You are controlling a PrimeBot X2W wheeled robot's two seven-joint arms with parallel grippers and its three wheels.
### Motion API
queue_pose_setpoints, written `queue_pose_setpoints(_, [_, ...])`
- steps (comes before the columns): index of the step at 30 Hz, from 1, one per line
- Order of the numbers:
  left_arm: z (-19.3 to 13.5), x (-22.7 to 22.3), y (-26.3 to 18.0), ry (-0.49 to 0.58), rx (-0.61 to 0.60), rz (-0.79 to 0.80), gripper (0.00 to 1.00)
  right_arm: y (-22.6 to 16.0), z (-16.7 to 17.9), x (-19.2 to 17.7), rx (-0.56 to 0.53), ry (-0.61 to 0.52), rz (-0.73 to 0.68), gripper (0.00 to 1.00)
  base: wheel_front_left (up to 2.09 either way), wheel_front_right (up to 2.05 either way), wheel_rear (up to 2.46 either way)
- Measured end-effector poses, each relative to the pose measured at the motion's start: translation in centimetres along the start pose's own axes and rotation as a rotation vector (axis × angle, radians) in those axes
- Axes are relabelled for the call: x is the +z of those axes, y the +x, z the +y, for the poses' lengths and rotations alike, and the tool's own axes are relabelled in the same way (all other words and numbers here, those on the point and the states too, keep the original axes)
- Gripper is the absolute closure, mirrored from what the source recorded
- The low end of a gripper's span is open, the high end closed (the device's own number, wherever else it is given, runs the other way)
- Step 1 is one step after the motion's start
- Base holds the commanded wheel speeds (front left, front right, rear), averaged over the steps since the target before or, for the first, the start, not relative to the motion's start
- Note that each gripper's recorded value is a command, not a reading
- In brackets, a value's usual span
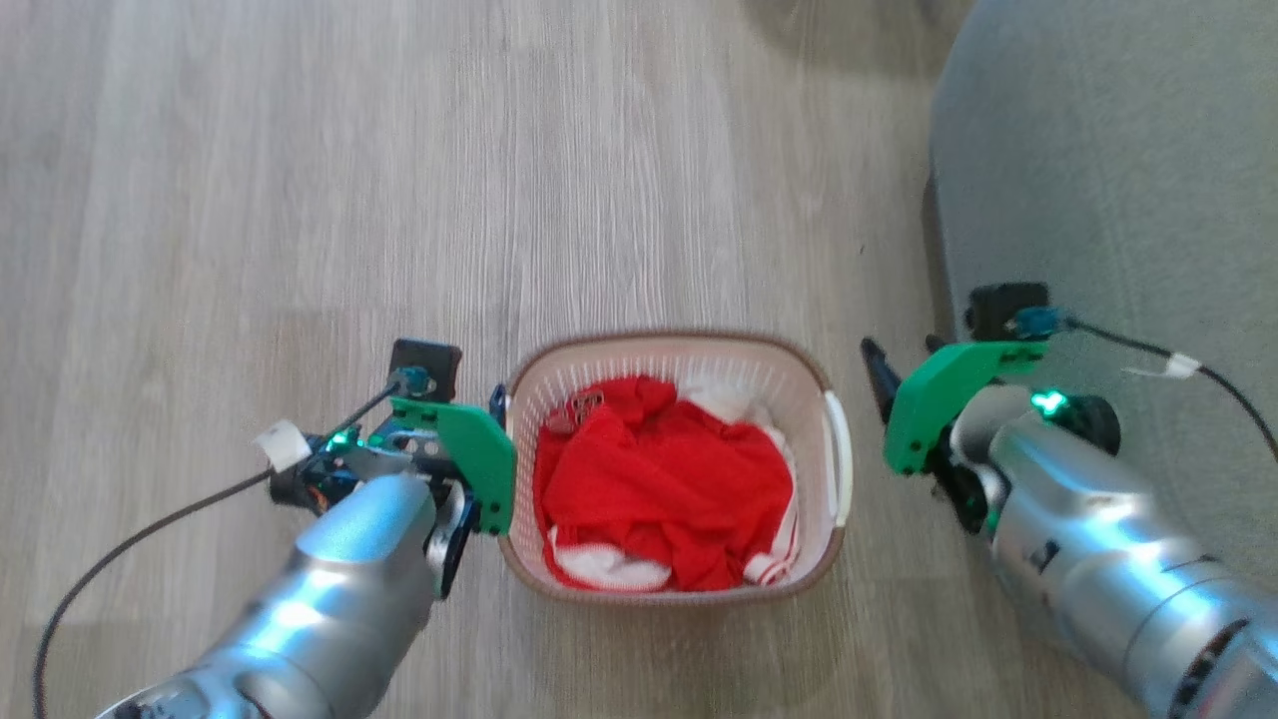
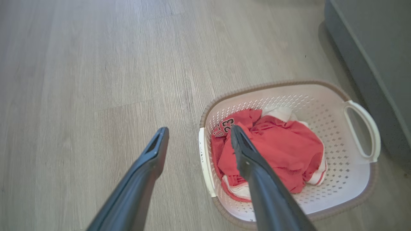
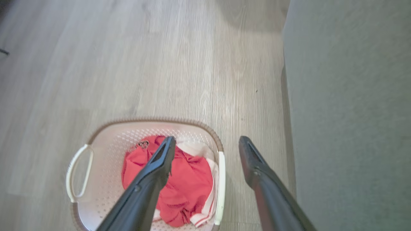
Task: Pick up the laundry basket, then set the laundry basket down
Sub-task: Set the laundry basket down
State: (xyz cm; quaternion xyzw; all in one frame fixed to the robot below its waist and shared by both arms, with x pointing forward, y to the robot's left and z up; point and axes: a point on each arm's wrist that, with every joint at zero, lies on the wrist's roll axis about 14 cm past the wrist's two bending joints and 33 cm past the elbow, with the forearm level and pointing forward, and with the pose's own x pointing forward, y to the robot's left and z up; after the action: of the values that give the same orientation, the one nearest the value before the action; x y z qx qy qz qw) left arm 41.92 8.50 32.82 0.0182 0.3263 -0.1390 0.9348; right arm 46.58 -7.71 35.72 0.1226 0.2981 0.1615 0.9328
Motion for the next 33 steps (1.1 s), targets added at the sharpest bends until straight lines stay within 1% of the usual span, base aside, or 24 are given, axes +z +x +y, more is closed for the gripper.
queue_pose_setpoints(3, [-0.3, 4.2, -0.9, -0.036, 0.013, -0.123, 0.0, -1.3, 0.1, 4.4, 0.007, 0.014, -0.123, 0.0, 0.0, 0.0, 0.0])
queue_pose_setpoints(4, [-0.3, 4.2, -0.9, -0.036, 0.013, -0.123, 0.0, -1.3, 0.1, 4.4, 0.007, 0.014, -0.123, 0.0, 0.0, 0.0, 0.0])
queue_pose_setpoints(7, [-0.2, 8.9, -2.3, -0.022, 0.027, -0.272, 0.0, -3.0, 0.4, 9.0, 0.028, -0.016, -0.256, 0.0, 0.0, 0.0, 0.0])
queue_pose_setpoints(9, [-0.1, 10.4, -3.6, 0.01, 0.042, -0.347, 0.0, -4.4, 0.9, 11.8, 0.046, -0.03, -0.353, 0.0, 0.0, 0.0, 0.0])
queue_pose_setpoints(11, [0.2, 10.7, -5.0, -0.01, 0.07, -0.401, 0.0, -6.0, 1.1, 13.4, 0.055, -0.037, -0.437, 0.0, 0.0, 0.0, 0.0])
queue_pose_setpoints(14, [0.3, 10.8, -7.2, -0.035, 0.099, -0.478, 0.0, -8.6, 0.6, 13.7, 0.035, -0.045, -0.534, 0.0, 0.0, 0.0, 0.0])
queue_pose_setpoints(17, [0.1, 12.0, -9.5, -0.063, 0.107, -0.582, 0.0, -10.9, 0.4, 12.8, 0.009, -0.044, -0.605, 0.0, 0.0, 0.0, 0.0])
queue_pose_setpoints(20, [0.3, 14.0, -12.1, -0.076, 0.121, -0.702, 0.0, -12.6, 1.9, 12.1, 0.019, -0.054, -0.665, 0.0, 0.0, 0.0, 0.0])
queue_pose_setpoints(23, [0.2, 15.2, -14.2, -0.107, 0.118, -0.793, 0.0, -14.0, 3.5, 12.5, 0.038, -0.085, -0.724, 0.0, 0.0, 0.0, 0.0])
queue_pose_setpoints(26, [-0.1, 15.6, -15.9, -0.116, 0.11, -0.85, 0.0, -15.4, 4.4, 13.1, 0.05, -0.106, -0.776, 0.0, 0.0, 0.0, 0.0])
queue_pose_setpoints(29, [0.4, 15.3, -17.0, -0.13, 0.123, -0.876, 0.0, -16.4, 5.4, 13.2, 0.067, -0.127, -0.805, 0.0, 0.0, 0.0, 0.0])
queue_pose_setpoints(33, [1.4, 14.3, -17.8, -0.12, 0.162, -0.874, 0.0, -16.7, 5.9, 11.5, 0.073, -0.115, -0.782, 0.0, 0.0, 0.0, 0.0])
